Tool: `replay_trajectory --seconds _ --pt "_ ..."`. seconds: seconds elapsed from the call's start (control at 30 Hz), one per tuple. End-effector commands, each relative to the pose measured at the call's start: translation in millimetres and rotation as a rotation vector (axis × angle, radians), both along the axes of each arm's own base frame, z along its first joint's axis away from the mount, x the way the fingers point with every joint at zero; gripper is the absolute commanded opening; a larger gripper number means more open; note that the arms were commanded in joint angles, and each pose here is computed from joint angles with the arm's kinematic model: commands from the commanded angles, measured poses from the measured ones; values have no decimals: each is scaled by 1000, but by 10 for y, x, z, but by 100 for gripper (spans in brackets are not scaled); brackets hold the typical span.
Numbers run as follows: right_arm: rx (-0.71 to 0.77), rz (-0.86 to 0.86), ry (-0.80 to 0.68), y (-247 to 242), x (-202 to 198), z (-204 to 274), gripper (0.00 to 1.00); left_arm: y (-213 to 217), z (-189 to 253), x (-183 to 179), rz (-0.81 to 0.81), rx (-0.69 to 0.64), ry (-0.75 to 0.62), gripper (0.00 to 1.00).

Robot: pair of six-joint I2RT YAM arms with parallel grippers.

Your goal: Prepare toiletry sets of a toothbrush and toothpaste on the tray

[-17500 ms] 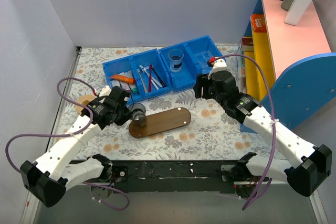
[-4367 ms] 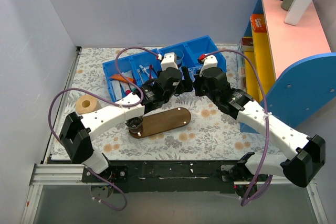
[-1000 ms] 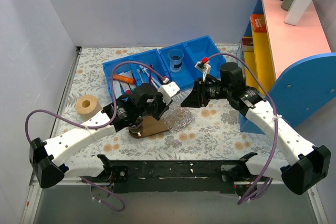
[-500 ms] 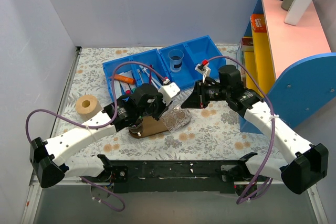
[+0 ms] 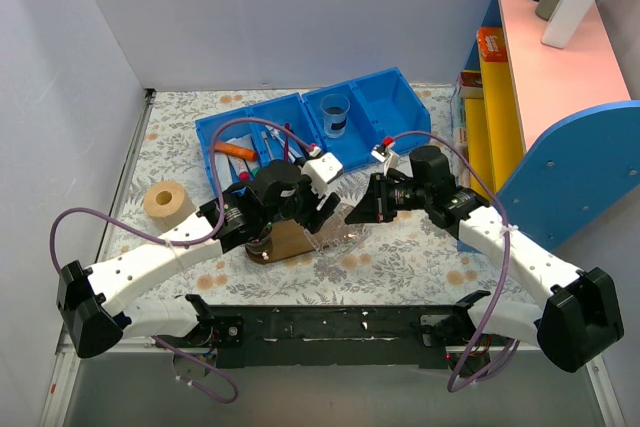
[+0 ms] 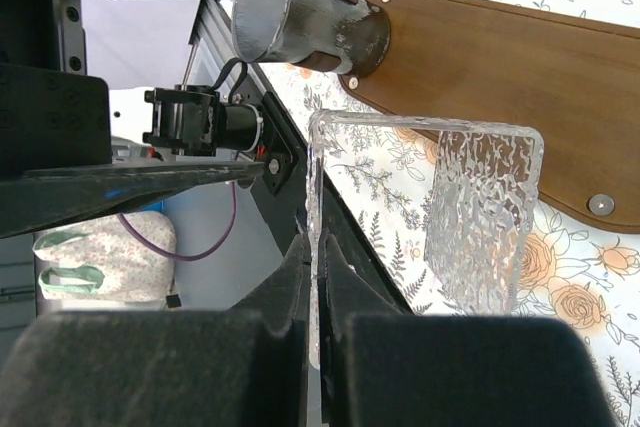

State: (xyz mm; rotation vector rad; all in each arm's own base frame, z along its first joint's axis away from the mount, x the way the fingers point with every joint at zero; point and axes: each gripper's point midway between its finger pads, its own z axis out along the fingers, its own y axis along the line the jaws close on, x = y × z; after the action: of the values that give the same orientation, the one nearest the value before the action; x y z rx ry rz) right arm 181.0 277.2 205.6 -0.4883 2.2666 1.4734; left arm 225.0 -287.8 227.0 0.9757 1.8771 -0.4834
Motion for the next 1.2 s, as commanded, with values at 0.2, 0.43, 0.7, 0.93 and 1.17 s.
replay_trajectory --seconds 0.2,0.43,0.7,0.93,1.17 --pt "152 -108 -67 40 92 231 1 38 407 21 53 -139 -67 84" --pt "205 -161 -66 70 185 211 1 23 745 47 127 -285 -30 93" --pt "254 -189 -57 175 259 151 1 21 1003 -16 163 -426 36 98" --pt "263 -177 -43 321 282 51 1 91 1013 -11 220 -460 76 98" --pt "272 -175 -18 500 316 -57 1 141 924 10 256 -454 95 98"
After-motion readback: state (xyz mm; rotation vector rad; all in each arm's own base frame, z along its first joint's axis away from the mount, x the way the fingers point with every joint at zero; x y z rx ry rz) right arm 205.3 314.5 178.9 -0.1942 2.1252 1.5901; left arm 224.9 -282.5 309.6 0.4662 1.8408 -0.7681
